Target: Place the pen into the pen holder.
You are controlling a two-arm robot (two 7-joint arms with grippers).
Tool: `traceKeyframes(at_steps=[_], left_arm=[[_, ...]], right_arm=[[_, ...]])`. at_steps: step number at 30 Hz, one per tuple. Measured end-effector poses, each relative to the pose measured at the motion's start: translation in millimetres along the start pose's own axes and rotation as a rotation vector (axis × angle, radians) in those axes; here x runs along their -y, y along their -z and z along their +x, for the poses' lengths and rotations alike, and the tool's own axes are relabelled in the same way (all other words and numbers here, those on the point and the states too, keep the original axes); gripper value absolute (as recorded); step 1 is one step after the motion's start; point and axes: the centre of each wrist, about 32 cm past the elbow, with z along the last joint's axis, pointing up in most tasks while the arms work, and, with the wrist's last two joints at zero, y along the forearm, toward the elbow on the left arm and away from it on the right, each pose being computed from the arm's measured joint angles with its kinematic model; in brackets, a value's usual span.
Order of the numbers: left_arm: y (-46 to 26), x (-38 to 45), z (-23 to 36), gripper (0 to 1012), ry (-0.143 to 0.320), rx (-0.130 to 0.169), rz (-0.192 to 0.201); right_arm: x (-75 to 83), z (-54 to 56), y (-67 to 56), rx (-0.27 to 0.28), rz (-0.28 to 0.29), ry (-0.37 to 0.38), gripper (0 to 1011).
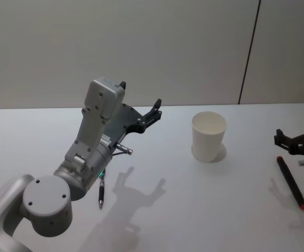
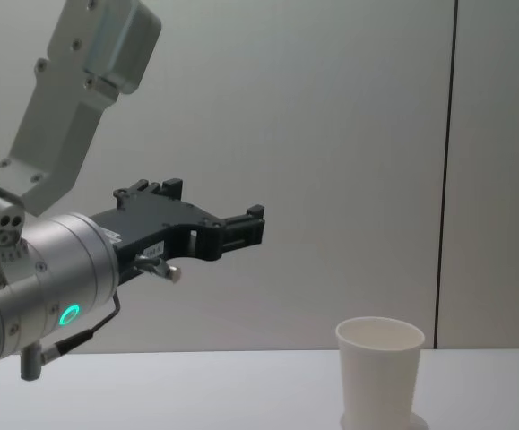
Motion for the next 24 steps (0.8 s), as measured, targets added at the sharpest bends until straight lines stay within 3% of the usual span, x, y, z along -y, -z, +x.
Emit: traceKeyframes(at_steps=[10, 24], left_arm=[[0.0, 0.0, 0.0, 1000, 0.0, 0.0, 0.0], [0.0, 0.0, 0.0, 1000, 0.0, 0.0, 0.0]], right_arm=[[-26.1, 1.3, -9.4, 0.015, -0.114, 0.024, 1002], [-59.5, 0.6, -18.3, 0.007, -0.208, 0.044, 1002]])
